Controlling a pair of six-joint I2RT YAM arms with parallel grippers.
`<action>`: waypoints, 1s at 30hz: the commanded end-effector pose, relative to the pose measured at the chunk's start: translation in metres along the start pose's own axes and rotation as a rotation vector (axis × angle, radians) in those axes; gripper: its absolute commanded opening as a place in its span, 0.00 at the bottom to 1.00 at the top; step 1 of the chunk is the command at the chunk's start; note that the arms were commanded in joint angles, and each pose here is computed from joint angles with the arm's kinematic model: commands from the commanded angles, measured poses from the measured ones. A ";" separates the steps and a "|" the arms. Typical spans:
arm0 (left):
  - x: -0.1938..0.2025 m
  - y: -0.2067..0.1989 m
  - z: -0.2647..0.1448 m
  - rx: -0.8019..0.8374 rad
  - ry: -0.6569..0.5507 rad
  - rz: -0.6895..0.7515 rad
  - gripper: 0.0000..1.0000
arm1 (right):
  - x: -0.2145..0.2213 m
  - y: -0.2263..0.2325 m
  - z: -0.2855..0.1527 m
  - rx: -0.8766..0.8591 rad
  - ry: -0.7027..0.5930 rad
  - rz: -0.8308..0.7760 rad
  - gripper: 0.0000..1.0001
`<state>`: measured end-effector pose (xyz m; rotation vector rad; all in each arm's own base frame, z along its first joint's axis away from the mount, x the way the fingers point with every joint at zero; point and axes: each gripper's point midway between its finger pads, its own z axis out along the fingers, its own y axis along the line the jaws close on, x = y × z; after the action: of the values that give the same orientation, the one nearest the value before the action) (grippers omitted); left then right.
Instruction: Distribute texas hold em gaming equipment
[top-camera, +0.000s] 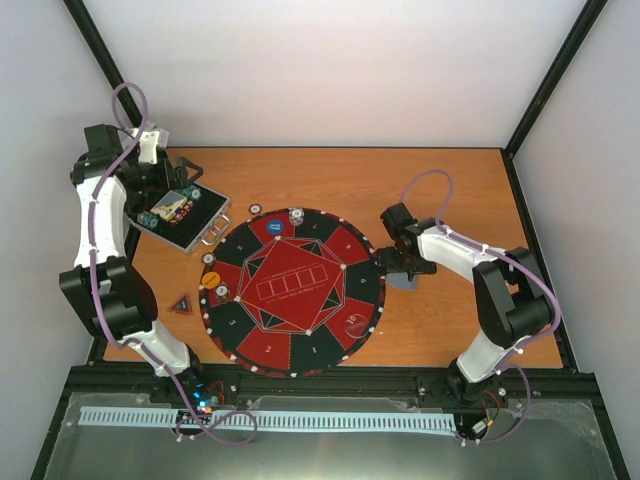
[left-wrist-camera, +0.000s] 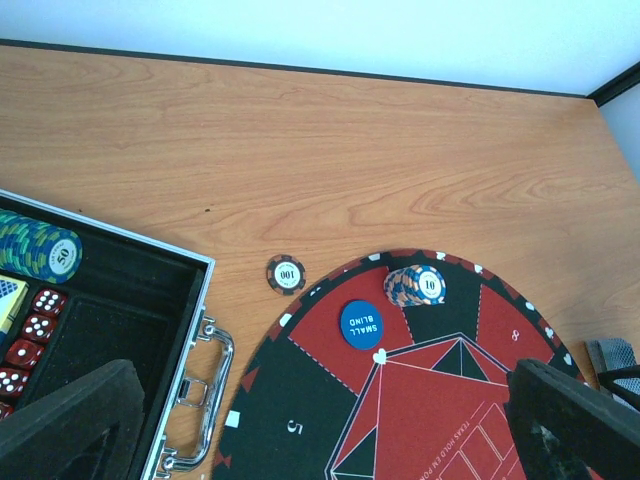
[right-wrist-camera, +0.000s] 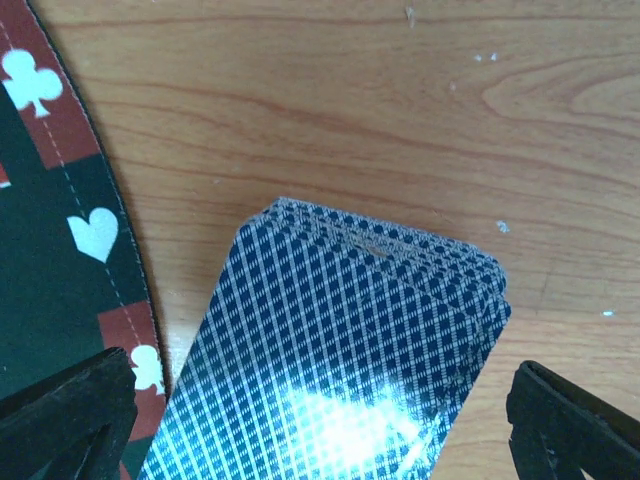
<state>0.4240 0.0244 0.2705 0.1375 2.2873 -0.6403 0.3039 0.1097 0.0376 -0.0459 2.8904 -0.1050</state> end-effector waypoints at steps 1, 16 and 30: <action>-0.001 -0.001 0.003 0.018 0.001 0.018 1.00 | -0.006 0.002 0.004 -0.027 -0.010 0.030 1.00; 0.004 0.001 0.006 0.020 0.013 0.015 1.00 | 0.013 0.000 0.017 -0.024 0.047 0.079 1.00; 0.003 0.001 0.005 0.022 0.012 0.013 1.00 | 0.029 -0.014 0.025 0.004 0.081 0.064 0.89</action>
<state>0.4245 0.0244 0.2629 0.1363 2.3021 -0.6501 0.2900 0.1059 0.0144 0.0351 2.9421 -0.0581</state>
